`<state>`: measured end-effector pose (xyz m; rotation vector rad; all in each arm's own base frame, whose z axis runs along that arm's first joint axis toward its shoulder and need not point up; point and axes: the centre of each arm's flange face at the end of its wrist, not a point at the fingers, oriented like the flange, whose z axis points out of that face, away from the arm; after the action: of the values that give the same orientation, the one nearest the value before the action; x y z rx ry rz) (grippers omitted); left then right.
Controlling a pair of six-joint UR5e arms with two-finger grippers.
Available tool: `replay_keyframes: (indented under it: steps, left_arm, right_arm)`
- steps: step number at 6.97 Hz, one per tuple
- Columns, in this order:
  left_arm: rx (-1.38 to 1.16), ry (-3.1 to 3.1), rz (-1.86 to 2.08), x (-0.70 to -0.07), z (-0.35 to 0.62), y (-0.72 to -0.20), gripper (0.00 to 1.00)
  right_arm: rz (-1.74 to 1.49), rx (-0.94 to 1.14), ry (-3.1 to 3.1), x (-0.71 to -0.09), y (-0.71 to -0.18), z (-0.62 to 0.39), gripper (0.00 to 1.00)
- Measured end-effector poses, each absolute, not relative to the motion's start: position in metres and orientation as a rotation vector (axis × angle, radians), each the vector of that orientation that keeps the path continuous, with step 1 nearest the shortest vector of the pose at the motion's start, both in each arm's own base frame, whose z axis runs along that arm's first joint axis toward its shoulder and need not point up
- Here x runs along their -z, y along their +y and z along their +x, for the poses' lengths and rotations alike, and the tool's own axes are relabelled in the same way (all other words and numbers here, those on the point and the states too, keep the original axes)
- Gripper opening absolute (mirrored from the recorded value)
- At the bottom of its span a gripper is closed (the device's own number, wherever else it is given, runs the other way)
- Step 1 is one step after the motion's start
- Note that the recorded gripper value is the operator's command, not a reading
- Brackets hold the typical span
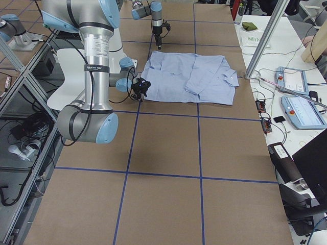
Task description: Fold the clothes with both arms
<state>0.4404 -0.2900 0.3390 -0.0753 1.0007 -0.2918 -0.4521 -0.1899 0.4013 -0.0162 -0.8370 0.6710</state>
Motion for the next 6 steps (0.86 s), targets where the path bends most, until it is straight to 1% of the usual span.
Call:
replay_keyframes:
  steps: [1,6]
  left_arm:
    - [0.292,1.001,-0.075,-0.339,0.440,-0.290,0.87]
    - [0.329,0.994,-0.111,-0.341,0.447,-0.282,0.85]
  right_arm:
    - [-0.021,-0.678,-0.837,-0.401,-0.189,-0.452,0.00]
    - [-0.031,-0.693,-0.861,-0.390,-0.191,-0.446,0.00]
